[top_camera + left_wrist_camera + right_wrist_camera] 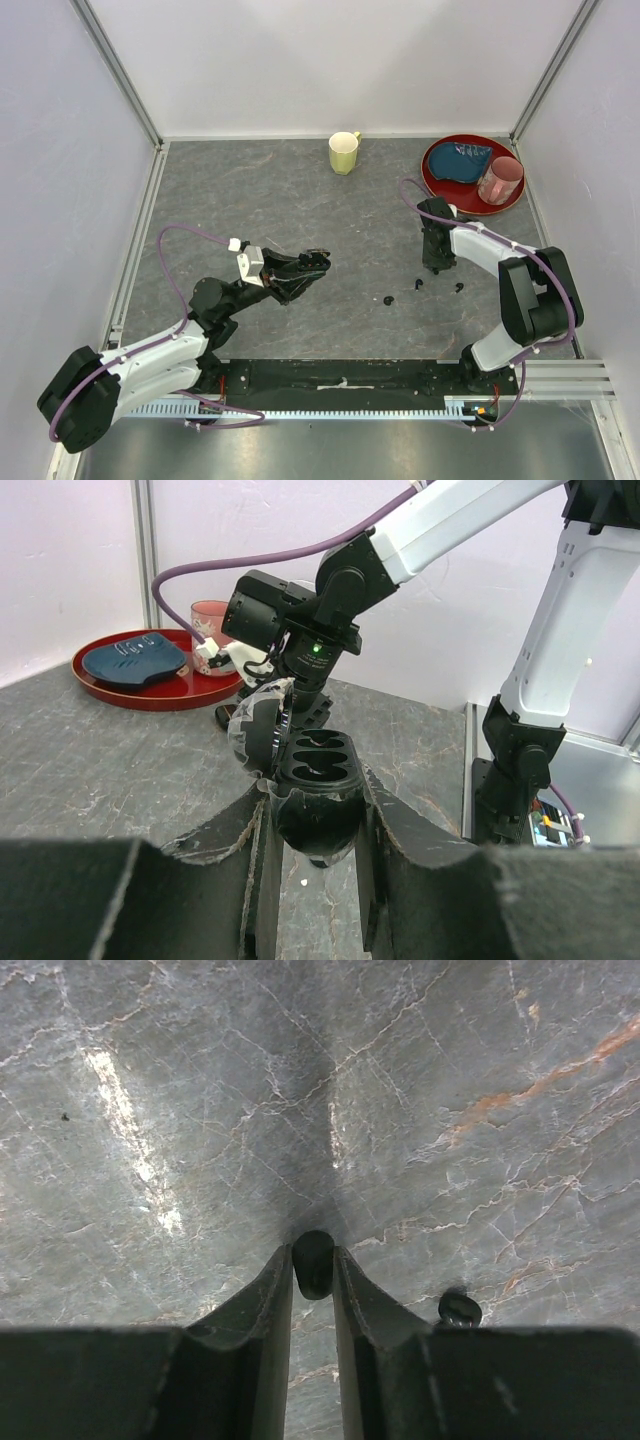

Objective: Insert the wireless bluetooth earbuds into the charging case
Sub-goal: Pick up the earbud from the center of the board.

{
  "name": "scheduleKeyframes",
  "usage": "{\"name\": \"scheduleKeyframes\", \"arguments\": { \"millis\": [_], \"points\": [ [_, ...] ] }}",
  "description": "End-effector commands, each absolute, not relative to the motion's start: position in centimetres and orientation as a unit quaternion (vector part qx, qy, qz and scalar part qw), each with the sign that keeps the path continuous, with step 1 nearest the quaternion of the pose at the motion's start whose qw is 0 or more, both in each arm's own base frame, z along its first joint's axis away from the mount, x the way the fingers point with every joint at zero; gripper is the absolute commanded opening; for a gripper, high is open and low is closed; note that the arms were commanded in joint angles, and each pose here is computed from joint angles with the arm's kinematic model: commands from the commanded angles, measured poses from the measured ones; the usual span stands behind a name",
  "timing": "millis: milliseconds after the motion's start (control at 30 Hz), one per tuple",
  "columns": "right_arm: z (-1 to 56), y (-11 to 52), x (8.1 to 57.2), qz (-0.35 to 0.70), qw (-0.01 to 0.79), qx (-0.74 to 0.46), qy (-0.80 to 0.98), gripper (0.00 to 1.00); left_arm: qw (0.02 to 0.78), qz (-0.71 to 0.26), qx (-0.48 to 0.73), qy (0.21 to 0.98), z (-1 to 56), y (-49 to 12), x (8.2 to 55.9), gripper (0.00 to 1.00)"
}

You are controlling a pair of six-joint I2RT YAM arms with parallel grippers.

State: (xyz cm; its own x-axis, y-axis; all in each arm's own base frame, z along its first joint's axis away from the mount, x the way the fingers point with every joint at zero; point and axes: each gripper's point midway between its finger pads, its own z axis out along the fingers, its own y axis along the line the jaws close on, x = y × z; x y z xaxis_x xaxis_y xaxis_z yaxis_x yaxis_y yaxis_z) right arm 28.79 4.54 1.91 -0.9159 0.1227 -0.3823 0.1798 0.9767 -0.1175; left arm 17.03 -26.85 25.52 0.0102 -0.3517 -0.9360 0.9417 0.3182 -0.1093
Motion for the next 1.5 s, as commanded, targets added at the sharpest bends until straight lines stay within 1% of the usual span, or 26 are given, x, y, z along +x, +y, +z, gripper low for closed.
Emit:
{"name": "scheduleKeyframes", "arguments": {
  "millis": [0, 100, 133, 167, 200, 300, 400, 533, 667, 833, 967, 1100, 1300, 1467],
  "points": [
    [2.5, 4.6, 29.5, -0.078, 0.198, 0.086, 0.973, 0.22, 0.664, -0.497, 0.29, 0.477, 26.6, -26.4, 17.1, 0.02],
    [2.6, 4.6, 29.5, -0.078, 0.2, 0.086, 0.973, 0.11, 0.664, -0.497, 0.291, 0.476, 26.6, -26.5, 17.0, 0.02],
    [2.7, 4.7, 29.5, -0.077, 0.201, 0.085, 0.973, 0.11, 0.665, -0.497, 0.29, 0.477, 26.5, -26.4, 17.1, 0.02],
    [2.8, 4.6, 29.6, -0.076, 0.202, 0.086, 0.973, 0.11, 0.665, -0.497, 0.29, 0.477, 26.5, -26.4, 17.1, 0.02],
    [2.9, 4.7, 29.6, -0.075, 0.203, 0.086, 0.972, 0.15, 0.664, -0.497, 0.291, 0.477, 26.5, -26.4, 17.0, 0.02],
    [3.4, 4.7, 29.7, -0.075, 0.206, 0.083, 0.972, 0.21, 0.664, -0.497, 0.29, 0.477, 26.6, -26.4, 17.0, 0.02],
    [3.6, 4.8, 29.7, -0.073, 0.205, 0.08, 0.973, 0.25, 0.664, -0.496, 0.289, 0.478, 26.5, -26.4, 17.1, 0.02],
    [3.6, 4.7, 29.6, -0.074, 0.202, 0.079, 0.973, 0.26, 0.665, -0.497, 0.289, 0.476, 26.6, -26.3, 17.0, 0.02],
    [3.8, 4.7, 29.5, -0.074, 0.203, 0.078, 0.973, 0.25, 0.665, -0.497, 0.289, 0.477, 26.6, -26.3, 17.0, 0.02],
    [3.9, 4.5, 29.3, -0.077, 0.202, 0.076, 0.974, 0.27, 0.664, -0.498, 0.29, 0.477, 26.6, -26.4, 17.0, 0.02],
    [3.8, 4.6, 29.3, -0.076, 0.198, 0.075, 0.974, 0.35, 0.662, -0.5, 0.291, 0.476, 26.6, -26.4, 16.9, 0.02],
    [3.8, 4.6, 29.3, -0.076, 0.197, 0.073, 0.975, 0.36, 0.663, -0.501, 0.291, 0.474, 26.7, -26.4, 16.8, 0.02],
    [4.2, 4.3, 29.1, -0.085, 0.197, 0.068, 0.974, 0.3, 0.663, -0.499, 0.289, 0.478, 26.5, -26.3, 16.9, 0.02],
    [4.1, 4.6, 29.0, -0.076, 0.191, 0.065, 0.976, 0.3, 0.661, -0.5, 0.29, 0.479, 26.5, -26.4, 16.9, 0.02]
  ]
}}
